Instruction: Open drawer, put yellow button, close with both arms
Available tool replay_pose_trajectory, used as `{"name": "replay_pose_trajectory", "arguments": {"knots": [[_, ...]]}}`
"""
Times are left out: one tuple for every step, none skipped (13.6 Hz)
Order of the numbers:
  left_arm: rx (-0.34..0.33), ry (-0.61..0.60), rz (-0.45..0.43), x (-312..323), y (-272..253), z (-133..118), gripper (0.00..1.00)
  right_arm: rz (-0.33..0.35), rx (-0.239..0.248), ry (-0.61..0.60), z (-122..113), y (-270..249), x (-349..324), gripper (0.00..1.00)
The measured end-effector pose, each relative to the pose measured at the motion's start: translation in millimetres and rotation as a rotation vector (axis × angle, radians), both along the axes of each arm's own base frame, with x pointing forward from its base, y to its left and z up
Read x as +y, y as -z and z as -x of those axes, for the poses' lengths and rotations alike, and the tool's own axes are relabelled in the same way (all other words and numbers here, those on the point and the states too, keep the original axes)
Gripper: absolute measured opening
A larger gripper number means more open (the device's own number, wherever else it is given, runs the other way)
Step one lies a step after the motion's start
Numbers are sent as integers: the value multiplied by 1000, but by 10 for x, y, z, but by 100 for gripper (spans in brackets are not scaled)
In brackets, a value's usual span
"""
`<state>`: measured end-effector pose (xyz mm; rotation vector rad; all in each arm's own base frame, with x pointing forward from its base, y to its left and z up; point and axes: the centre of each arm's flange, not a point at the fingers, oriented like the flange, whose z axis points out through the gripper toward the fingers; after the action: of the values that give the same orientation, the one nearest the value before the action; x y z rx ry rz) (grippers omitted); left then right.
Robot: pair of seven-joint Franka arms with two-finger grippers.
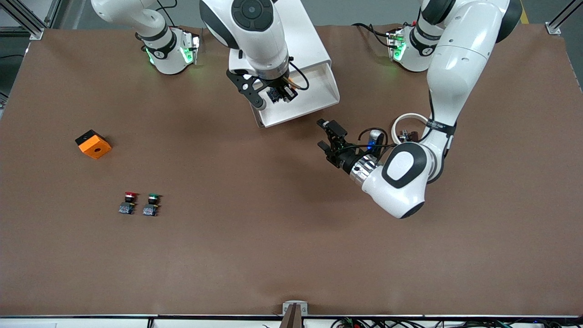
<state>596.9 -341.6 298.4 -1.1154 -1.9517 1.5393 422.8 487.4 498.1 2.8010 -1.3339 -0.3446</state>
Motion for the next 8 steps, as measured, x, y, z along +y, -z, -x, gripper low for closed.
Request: {"name": "replay_pose_trajectory", "arguments": {"knots": [[-13,-8,10,67,-23,-51,100,2,-1,13,34,36,60,44],[-33,-13,26,151,-36,-103,100,1,-5,32,62,66,119,44],[-58,-14,37,253,-44,-156,100,4,-5,51,92,109,175,44],[-85,-8,43,350,-45,-196,100,11,-1,56,129,174,233,44],[-119,5,51,431,-46,-231,100,20,6,53,178,255,297,44],[-164,27,63,504,-58,-264,100,31,14,49,219,351,358,44],[-213,52,79,565,-93,-298,100,42,23,45,246,443,400,44],[-260,71,92,631,-153,-336,100,53,31,41,261,528,429,44]]}}
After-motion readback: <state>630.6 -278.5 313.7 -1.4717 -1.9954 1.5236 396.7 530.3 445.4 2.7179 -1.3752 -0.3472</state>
